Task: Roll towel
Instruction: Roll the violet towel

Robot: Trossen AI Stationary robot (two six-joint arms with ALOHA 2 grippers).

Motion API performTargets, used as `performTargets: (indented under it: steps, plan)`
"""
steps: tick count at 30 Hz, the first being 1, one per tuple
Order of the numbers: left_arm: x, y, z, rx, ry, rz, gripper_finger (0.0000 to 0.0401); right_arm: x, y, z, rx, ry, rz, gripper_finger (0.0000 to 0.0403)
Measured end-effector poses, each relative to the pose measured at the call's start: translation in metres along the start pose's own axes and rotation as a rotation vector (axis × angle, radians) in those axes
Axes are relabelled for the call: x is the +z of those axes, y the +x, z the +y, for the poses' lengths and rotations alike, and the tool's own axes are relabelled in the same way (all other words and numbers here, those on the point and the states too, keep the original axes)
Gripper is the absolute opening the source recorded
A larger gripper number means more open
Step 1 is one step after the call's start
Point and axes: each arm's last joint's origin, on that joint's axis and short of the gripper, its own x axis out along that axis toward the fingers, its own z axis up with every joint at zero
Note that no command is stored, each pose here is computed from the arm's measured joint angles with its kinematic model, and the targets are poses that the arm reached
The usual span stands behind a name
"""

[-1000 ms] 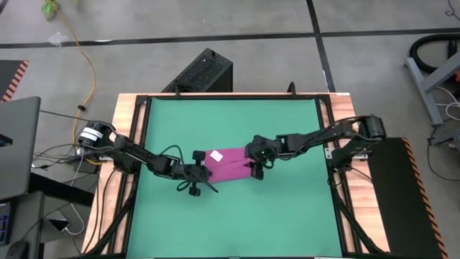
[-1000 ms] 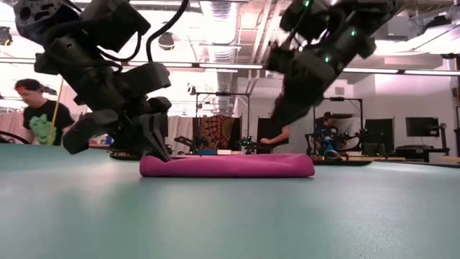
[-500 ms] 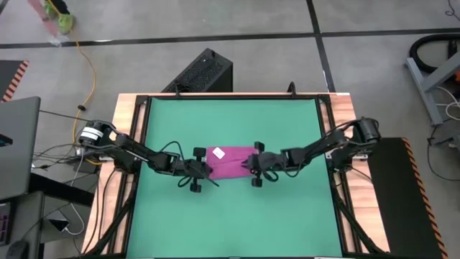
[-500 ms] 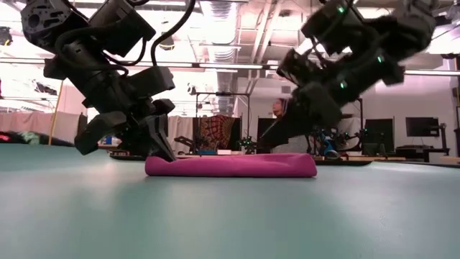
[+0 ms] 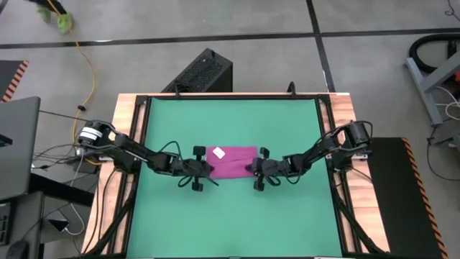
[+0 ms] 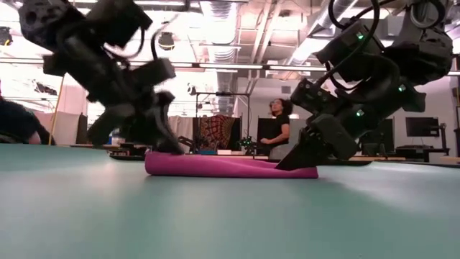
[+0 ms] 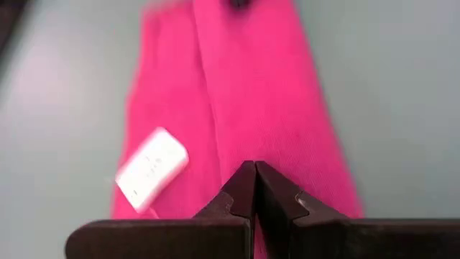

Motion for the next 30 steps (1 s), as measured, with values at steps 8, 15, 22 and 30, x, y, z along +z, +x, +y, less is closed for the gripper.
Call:
performTargets:
  steps: [8, 15, 22, 30]
  plan:
    - [0.015, -0.015, -0.005, 0.152, -0.028, -0.181, 0.0, -0.003, 0.001, 0.001, -0.016, 0.01, 0.014, 0.0018]
    - [-0.005, -0.007, -0.019, 0.065, -0.076, -0.212, 0.0, -0.004, 0.001, 0.0, -0.011, 0.012, 0.017, 0.0023]
    - [-0.027, 0.012, -0.023, 0.115, -0.042, -0.075, 0.0, -0.003, 0.001, 0.0, -0.019, 0.017, 0.008, 0.0021]
    - [-0.037, 0.021, -0.013, 0.12, -0.086, -0.014, 0.0, 0.011, -0.013, 0.011, 0.002, 0.003, -0.102, 0.0023]
